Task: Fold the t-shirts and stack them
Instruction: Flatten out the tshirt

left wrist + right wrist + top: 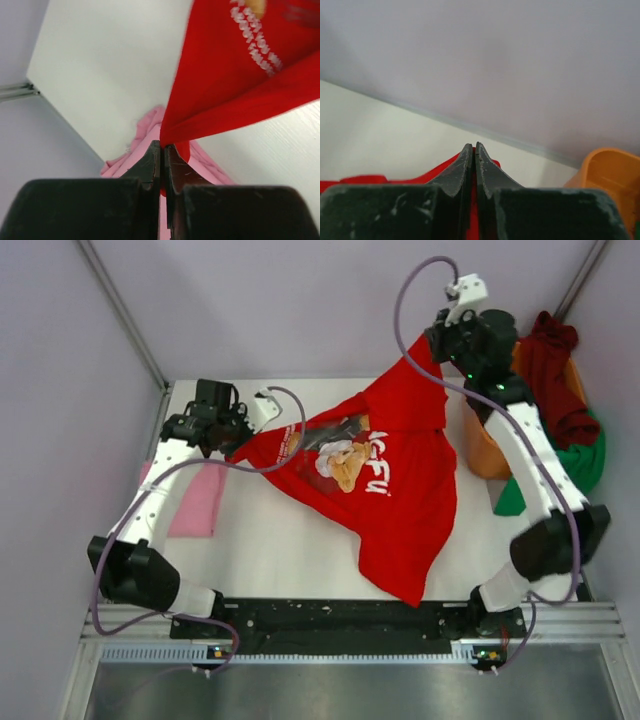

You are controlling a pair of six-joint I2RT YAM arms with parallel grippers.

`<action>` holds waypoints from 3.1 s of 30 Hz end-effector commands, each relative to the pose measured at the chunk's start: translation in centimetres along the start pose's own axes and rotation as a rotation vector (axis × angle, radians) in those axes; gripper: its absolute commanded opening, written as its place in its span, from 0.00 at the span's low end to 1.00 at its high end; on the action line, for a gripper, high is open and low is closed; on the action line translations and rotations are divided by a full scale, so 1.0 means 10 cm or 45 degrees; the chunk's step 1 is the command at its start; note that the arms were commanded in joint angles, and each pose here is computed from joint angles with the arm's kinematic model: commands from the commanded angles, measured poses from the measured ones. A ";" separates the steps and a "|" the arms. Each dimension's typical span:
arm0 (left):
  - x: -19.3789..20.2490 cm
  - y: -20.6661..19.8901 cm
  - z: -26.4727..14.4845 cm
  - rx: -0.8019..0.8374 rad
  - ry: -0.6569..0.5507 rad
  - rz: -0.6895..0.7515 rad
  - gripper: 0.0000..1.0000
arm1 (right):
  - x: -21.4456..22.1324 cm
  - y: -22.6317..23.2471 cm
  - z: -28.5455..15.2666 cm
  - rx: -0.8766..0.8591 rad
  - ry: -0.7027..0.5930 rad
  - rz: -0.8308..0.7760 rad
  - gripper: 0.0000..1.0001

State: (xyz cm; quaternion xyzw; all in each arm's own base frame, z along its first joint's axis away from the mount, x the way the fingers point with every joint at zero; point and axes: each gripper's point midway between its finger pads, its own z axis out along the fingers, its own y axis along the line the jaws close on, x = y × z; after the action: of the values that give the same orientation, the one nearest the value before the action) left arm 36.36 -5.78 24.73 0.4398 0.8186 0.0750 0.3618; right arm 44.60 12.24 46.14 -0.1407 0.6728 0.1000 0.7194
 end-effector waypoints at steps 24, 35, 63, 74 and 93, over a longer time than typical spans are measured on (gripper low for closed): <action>0.43 -0.76 0.78 0.402 0.068 0.127 0.61 | 3.25 0.78 -1.12 0.191 1.248 0.222 0.68; 0.57 -0.42 0.91 0.378 0.119 -0.090 0.65 | 3.70 2.54 -2.60 -1.175 1.191 -0.538 0.73; 0.80 -0.42 1.08 0.486 0.186 -0.224 0.16 | 3.70 1.37 -2.22 -0.695 1.404 -1.009 0.00; 0.61 -0.24 0.51 0.345 0.139 -0.229 0.00 | 2.45 0.34 -1.69 0.056 1.076 -0.803 0.00; -0.46 0.46 -2.04 -0.248 -0.358 -0.125 0.00 | -0.51 -0.31 -2.52 0.397 0.048 -0.501 0.00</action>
State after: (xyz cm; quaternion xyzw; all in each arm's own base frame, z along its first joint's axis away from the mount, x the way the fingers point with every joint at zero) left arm 30.90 -3.72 41.90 0.3878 0.7621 0.0549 0.5156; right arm 24.26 2.60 46.44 -0.1882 0.6893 -0.1634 0.6803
